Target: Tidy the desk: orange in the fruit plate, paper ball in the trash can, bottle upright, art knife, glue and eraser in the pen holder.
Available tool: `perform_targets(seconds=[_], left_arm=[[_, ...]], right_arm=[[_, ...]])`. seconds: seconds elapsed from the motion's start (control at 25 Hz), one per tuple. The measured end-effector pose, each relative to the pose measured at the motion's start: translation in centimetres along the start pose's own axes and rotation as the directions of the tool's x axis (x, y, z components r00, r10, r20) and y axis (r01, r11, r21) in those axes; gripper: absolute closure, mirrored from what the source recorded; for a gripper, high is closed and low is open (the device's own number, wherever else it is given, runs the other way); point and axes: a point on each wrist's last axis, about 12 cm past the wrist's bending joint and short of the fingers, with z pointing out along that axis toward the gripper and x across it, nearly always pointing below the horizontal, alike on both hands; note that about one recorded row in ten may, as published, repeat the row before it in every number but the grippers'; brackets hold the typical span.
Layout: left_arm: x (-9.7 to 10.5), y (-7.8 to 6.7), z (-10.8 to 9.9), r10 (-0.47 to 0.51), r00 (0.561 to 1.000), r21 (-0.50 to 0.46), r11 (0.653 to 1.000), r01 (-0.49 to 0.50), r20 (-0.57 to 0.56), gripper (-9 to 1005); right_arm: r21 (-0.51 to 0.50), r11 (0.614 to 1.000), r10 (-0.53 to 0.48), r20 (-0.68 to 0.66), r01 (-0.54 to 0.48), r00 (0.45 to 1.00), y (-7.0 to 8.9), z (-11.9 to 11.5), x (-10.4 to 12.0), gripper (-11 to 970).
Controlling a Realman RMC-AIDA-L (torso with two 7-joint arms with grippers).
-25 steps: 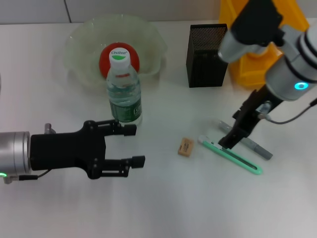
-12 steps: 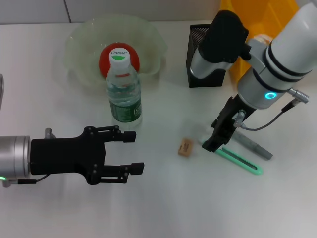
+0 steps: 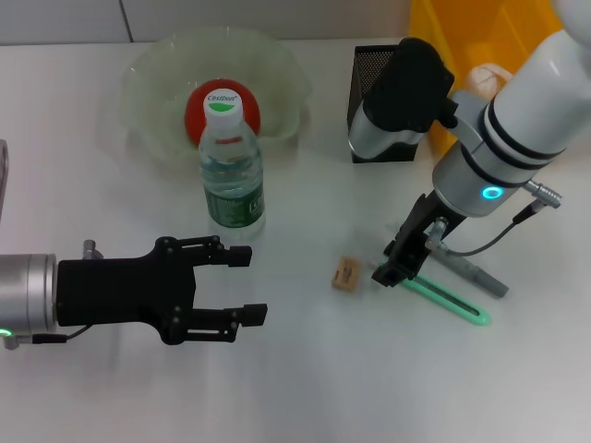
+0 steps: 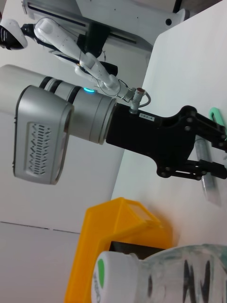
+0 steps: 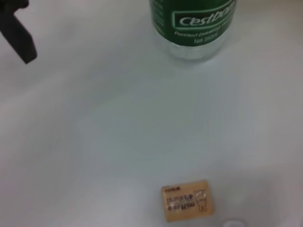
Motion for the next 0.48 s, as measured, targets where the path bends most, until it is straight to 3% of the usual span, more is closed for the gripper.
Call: perform_targets(seconds=[0.48], left_arm=[[0.09, 0.14, 0.38, 0.002, 1.0, -0.015, 1.0, -0.002, -0.003, 213]], right_arm=[[0.008, 1.0, 0.006, -0.002, -0.006, 1.0, -0.14, 0.62, 0.12, 675]])
